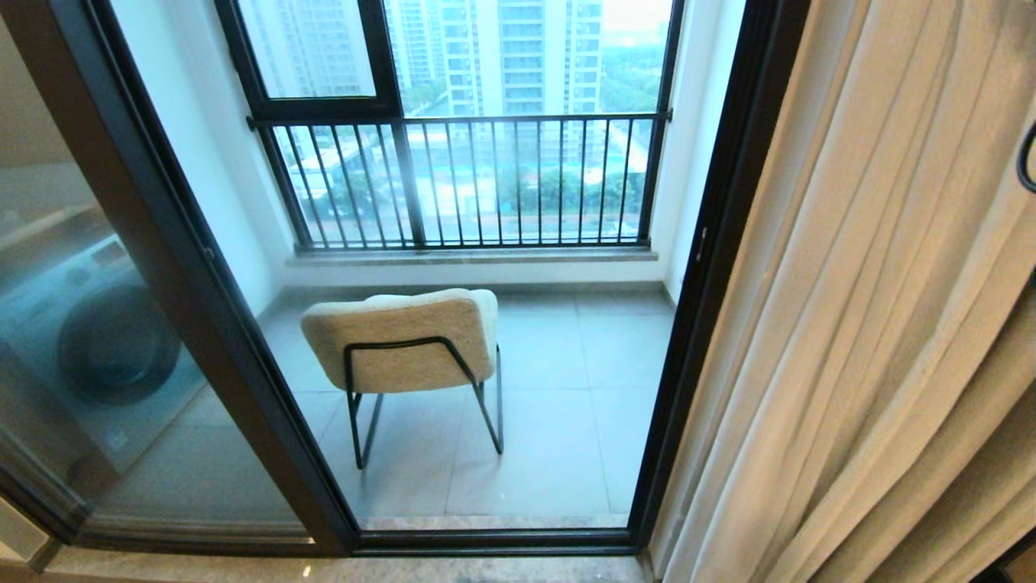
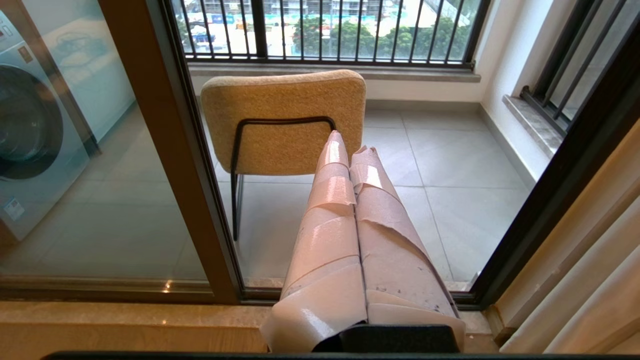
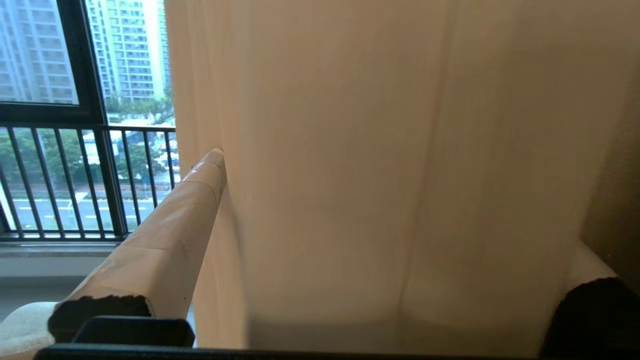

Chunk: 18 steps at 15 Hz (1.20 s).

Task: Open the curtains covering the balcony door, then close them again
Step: Close the inner curtains on both sides

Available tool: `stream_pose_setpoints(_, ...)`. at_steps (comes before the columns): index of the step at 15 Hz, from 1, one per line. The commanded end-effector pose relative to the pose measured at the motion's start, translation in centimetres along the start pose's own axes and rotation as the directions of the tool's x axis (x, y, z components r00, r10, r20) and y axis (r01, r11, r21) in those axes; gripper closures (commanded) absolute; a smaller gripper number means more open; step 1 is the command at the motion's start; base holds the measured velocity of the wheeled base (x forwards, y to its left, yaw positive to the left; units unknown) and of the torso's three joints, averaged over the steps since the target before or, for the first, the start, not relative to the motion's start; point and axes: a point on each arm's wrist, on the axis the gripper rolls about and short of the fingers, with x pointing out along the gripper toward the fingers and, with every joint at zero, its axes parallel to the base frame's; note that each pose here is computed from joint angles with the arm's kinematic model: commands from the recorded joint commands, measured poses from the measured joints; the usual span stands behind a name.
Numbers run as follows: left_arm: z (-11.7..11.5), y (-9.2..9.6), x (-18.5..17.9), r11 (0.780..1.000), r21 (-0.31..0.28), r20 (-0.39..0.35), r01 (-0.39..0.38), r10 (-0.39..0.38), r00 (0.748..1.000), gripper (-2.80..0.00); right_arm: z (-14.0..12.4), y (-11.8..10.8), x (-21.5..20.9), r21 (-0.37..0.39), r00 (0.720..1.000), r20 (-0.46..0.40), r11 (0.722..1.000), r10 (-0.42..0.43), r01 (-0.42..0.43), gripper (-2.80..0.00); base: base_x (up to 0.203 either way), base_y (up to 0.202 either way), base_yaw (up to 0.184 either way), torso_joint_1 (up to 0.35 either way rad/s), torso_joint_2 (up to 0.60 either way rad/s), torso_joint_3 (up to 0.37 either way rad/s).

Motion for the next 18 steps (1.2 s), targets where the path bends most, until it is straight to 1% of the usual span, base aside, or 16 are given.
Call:
stream_pose_setpoints(1, 0.01, 0.00, 0.00, 1.000, 0.000, 0.001, -0.001, 0.001, 1.000, 0.00, -1.87, 0.15, 1.73, 0.009, 1.000, -0.025, 1.000, 0.012, -0.012, -2.80, 0.000, 0.000, 0.000, 0.000, 0.00, 0.000)
stream_pose_setpoints(2, 0.01, 0.00, 0.00, 1.000, 0.000, 0.001, -0.001, 0.001, 1.000, 0.00, -2.09, 0.22, 1.95, 0.010, 1.000, -0.027, 1.000, 0.015, -0.015, -2.80, 0.000, 0.000, 0.000, 0.000, 0.00, 0.000)
stream_pose_setpoints(5, 0.01, 0.00, 0.00, 1.000, 0.000, 0.001, -0.001, 0.001, 1.000, 0.00, -2.30, 0.60, 2.57, 0.012, 1.000, 0.007, 0.999, 0.030, -0.030, -2.80, 0.000, 0.000, 0.000, 0.000, 0.00, 0.000)
stream_pose_setpoints(11, 0.01, 0.00, 0.00, 1.000, 0.000, 0.001, 0.000, 0.000, 1.000, 0.00, -2.45, 0.90, 2.71, 0.004, 0.999, 0.012, 0.999, 0.039, -0.039, -2.80, 0.000, 0.000, 0.000, 0.000, 0.00, 0.000)
stream_pose_setpoints(12, 0.01, 0.00, 0.00, 1.000, 0.000, 0.001, -0.001, 0.001, 1.000, 0.00, -2.40, 0.90, 2.70, 0.004, 0.999, 0.017, 0.999, 0.039, -0.039, 0.00, 0.000, 0.000, 0.000, 0.000, 0.00, 0.000)
stream_pose_setpoints(16, 0.01, 0.00, 0.00, 1.000, 0.000, 0.001, -0.001, 0.001, 1.000, 0.00, -2.03, 0.91, 2.56, 0.003, 0.999, 0.032, 0.999, 0.037, -0.037, 0.00, 0.000, 0.000, 0.000, 0.000, 0.00, 0.000)
stream_pose_setpoints(18, 0.01, 0.00, 0.00, 1.000, 0.000, 0.001, -0.001, 0.001, 1.000, 0.00, -1.72, 0.92, 2.40, 0.006, 0.998, 0.053, 0.999, 0.037, -0.037, 0.00, 0.000, 0.000, 0.000, 0.000, 0.00, 0.000)
